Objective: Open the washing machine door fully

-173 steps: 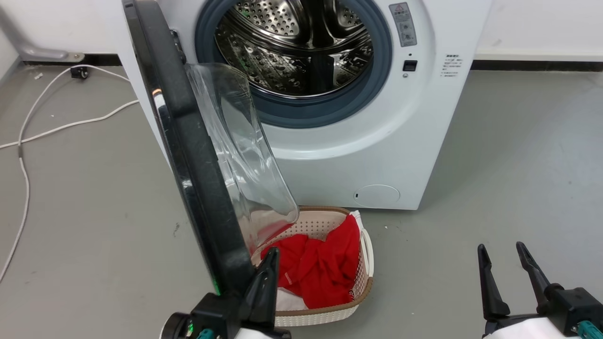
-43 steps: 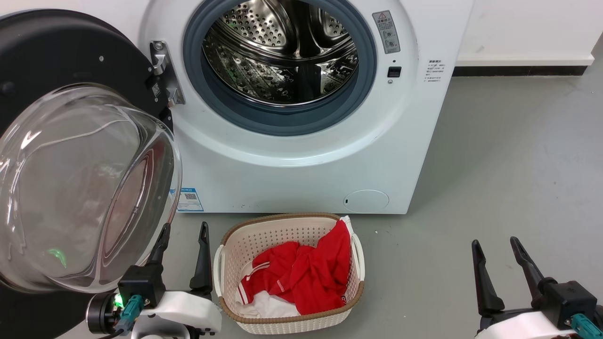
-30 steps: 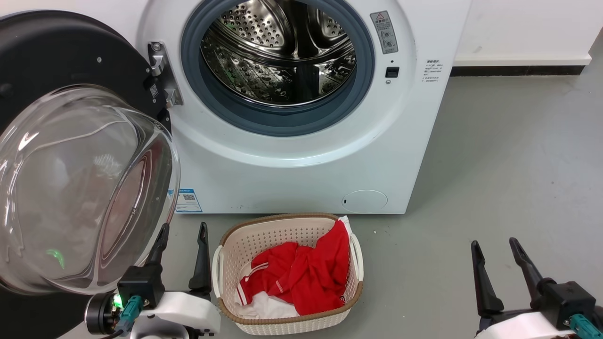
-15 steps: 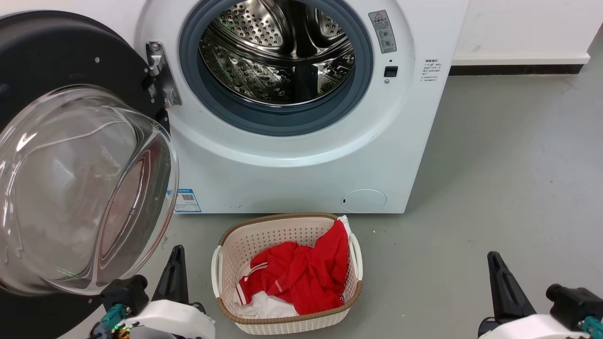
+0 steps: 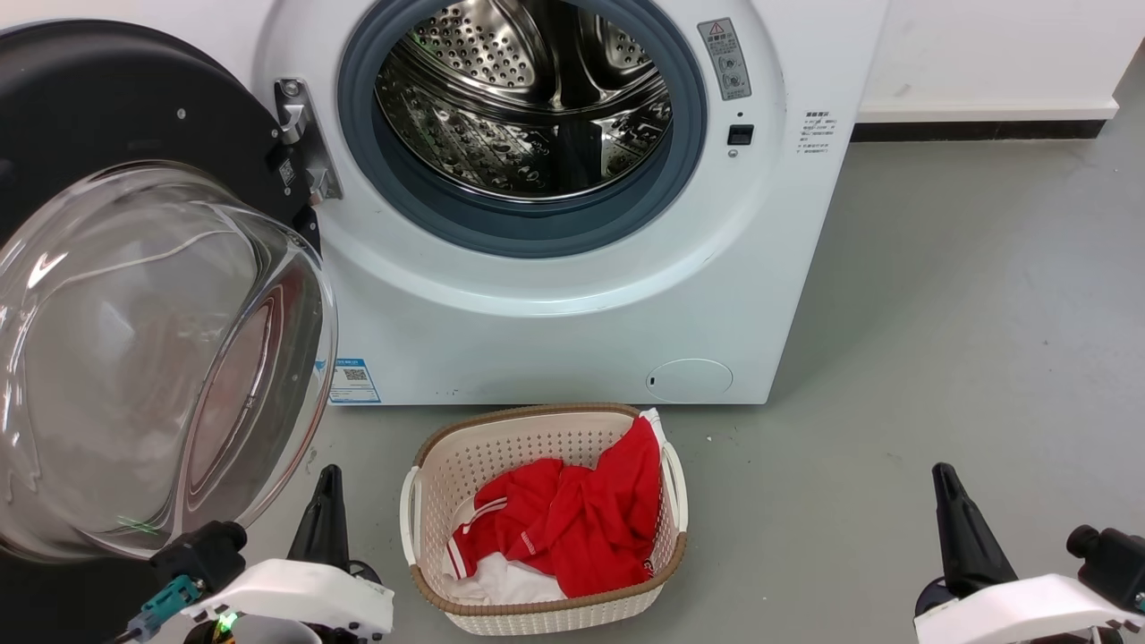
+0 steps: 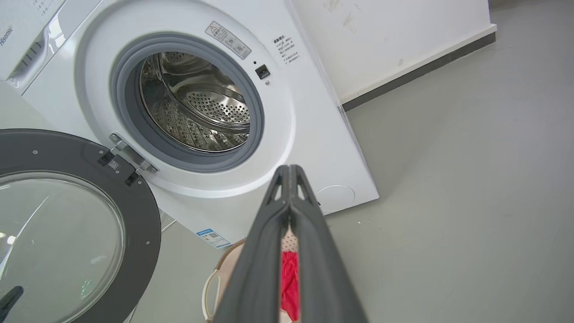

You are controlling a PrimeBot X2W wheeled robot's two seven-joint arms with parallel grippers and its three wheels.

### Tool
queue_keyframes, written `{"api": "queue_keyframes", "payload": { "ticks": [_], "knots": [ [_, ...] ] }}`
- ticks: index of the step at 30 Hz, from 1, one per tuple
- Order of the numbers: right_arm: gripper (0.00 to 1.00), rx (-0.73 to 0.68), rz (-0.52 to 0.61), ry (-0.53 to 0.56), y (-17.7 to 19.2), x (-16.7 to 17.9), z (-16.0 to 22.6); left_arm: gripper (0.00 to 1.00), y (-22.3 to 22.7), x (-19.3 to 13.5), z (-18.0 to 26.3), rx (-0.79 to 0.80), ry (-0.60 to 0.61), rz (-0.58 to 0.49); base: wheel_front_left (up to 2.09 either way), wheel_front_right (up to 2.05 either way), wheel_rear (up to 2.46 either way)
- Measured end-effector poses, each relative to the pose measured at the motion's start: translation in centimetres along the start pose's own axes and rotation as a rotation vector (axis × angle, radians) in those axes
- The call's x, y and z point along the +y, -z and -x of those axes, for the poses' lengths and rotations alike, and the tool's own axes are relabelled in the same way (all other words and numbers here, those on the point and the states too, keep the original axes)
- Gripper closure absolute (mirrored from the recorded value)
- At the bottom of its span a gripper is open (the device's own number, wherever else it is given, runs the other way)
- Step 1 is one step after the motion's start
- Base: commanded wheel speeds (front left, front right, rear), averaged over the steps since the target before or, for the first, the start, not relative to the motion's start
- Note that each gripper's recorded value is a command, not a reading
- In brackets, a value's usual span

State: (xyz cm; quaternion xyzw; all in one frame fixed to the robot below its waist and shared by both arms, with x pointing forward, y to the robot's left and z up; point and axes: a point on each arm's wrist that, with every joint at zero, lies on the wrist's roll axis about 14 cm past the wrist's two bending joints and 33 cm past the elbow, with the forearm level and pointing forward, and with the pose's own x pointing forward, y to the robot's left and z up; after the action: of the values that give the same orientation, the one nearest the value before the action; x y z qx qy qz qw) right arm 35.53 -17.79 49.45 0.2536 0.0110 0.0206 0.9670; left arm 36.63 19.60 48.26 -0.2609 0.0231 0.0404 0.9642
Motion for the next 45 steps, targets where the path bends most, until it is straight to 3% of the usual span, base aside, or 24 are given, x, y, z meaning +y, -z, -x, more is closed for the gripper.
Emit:
{"api": "queue_keyframes", "payload": {
  "ticks": [24, 45],
  "knots": [
    [1.0, 0.002, -0.345, 0.035, -0.3, -0.8, -0.9, 1.0, -0.1, 0.4, -0.5, 0.031, -0.017, 0.345, 0.0, 0.0, 0.0],
    [1.0, -0.009, -0.586, 0.043, -0.8, -1.1, -1.7, 1.0, -0.5, 0.1, -1.0, 0.04, -0.001, 0.584, 0.0, 0.0, 0.0]
  ]
}}
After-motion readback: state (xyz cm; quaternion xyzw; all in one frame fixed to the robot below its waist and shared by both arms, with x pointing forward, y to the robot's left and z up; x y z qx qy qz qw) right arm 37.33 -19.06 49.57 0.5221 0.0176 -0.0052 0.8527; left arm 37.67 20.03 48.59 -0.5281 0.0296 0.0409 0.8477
